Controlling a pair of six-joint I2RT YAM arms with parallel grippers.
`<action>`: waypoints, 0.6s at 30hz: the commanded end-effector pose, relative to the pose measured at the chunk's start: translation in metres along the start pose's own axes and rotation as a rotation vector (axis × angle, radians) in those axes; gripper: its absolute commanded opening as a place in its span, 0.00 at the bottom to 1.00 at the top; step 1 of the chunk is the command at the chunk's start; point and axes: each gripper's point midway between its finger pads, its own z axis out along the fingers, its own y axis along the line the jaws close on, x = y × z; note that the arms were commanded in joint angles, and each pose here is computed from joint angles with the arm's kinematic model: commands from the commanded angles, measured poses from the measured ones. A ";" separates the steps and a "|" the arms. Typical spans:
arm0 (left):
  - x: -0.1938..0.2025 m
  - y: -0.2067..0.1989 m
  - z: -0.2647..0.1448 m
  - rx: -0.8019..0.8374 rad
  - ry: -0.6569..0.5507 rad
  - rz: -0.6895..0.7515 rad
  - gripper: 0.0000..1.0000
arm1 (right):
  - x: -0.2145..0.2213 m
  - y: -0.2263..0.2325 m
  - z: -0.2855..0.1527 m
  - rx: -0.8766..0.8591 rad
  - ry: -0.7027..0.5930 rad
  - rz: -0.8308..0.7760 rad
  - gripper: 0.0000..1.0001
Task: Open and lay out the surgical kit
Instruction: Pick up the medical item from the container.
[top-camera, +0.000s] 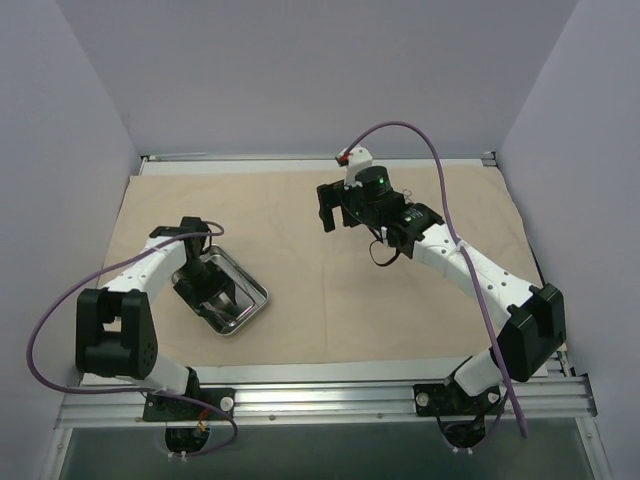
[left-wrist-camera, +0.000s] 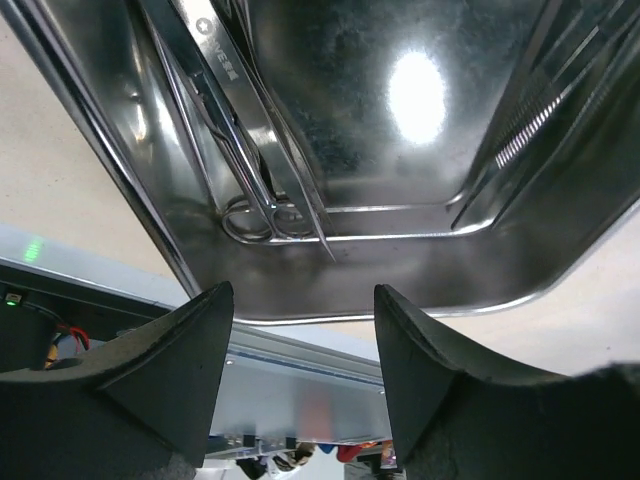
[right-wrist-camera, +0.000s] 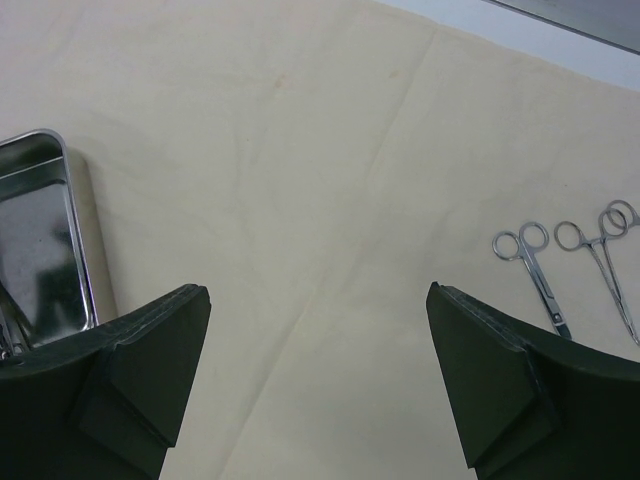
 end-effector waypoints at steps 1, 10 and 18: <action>-0.014 -0.009 0.008 0.003 -0.037 -0.101 0.67 | -0.014 -0.003 -0.016 -0.004 -0.044 -0.012 0.95; -0.022 -0.015 0.034 -0.026 -0.024 -0.178 0.59 | -0.007 0.002 -0.014 -0.035 -0.029 -0.035 0.95; -0.018 -0.019 0.048 -0.074 0.003 -0.179 0.47 | -0.002 0.003 -0.014 -0.030 -0.017 -0.079 0.96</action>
